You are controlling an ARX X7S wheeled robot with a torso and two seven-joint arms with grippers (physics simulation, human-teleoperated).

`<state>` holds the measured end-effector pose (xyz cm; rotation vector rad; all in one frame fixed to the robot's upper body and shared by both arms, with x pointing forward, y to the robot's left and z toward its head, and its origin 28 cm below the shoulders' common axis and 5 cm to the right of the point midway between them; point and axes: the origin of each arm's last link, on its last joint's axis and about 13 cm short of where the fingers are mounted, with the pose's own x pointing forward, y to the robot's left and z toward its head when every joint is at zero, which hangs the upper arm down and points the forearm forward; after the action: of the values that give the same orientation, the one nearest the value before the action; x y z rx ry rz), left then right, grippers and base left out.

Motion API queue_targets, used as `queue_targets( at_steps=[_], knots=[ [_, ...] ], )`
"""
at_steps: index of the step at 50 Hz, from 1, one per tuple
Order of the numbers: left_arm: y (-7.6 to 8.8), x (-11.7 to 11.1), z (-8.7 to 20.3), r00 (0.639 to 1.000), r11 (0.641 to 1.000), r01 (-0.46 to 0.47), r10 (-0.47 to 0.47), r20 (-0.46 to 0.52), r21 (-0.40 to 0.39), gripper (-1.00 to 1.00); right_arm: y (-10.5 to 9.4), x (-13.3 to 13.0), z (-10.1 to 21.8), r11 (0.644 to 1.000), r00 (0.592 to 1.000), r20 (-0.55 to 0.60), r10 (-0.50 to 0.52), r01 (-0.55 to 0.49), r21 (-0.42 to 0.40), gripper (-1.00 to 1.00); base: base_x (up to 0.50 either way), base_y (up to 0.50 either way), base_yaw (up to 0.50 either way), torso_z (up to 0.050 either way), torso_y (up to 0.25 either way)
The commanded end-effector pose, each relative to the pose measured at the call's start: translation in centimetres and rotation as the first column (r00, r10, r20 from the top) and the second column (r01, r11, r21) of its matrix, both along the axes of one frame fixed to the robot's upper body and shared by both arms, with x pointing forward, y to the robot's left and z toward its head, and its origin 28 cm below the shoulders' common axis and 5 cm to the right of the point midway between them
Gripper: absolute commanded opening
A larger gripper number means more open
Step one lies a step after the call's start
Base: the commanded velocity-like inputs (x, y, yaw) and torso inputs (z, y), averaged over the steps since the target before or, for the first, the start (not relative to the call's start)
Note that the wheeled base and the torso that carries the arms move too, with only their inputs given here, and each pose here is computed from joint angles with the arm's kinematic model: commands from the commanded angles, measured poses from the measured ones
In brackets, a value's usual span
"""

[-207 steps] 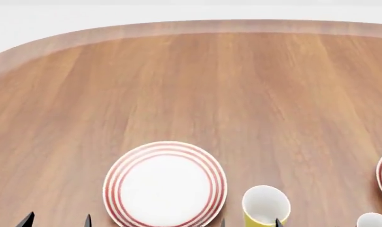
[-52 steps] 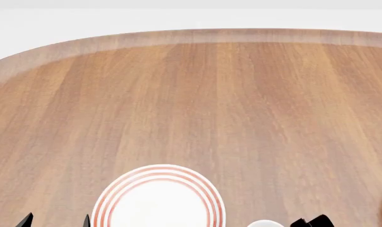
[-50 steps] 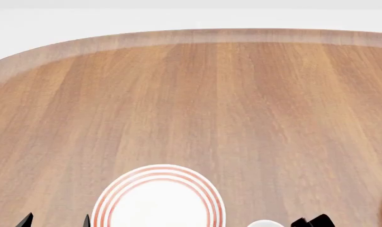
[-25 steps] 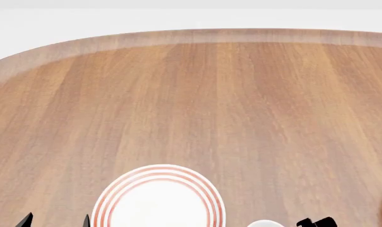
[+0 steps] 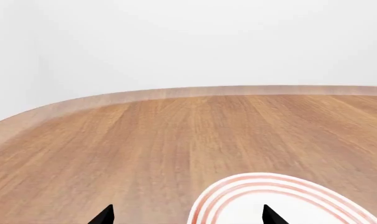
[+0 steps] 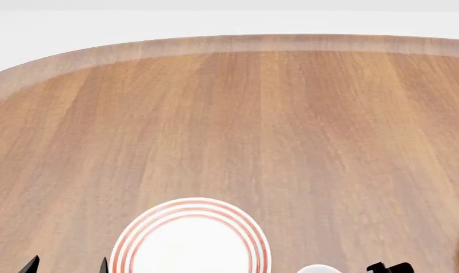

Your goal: Put the red mug on the left plate.

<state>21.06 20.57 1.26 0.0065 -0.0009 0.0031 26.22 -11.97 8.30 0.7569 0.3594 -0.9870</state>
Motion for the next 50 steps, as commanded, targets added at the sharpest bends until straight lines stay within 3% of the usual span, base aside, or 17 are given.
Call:
queue_targets(
  at_steps=[1,27,50],
  knots=[
    [0.0,-0.1,0.0,1.000,1.000,-0.001,0.001,-0.001,0.001,1.00,-0.3,0.5,-0.3,1.000,1.000,-0.002,-0.023,0.023,0.010,1.00,0.00,0.00,0.00,0.000,0.000],
    [0.0,-0.1,0.0,1.000,1.000,-0.001,0.001,0.000,-0.001,1.00,-0.2,1.1,-2.2,0.999,0.998,-0.050,-0.042,0.044,0.025,1.00,0.00,0.00,0.00,0.000,0.000],
    [0.0,-0.1,0.0,1.000,1.000,-0.001,0.001,-0.001,0.000,1.00,0.2,1.7,-2.6,0.999,0.996,-0.085,-0.027,0.024,-0.038,1.00,0.00,0.00,0.00,0.000,0.000]
  ],
)
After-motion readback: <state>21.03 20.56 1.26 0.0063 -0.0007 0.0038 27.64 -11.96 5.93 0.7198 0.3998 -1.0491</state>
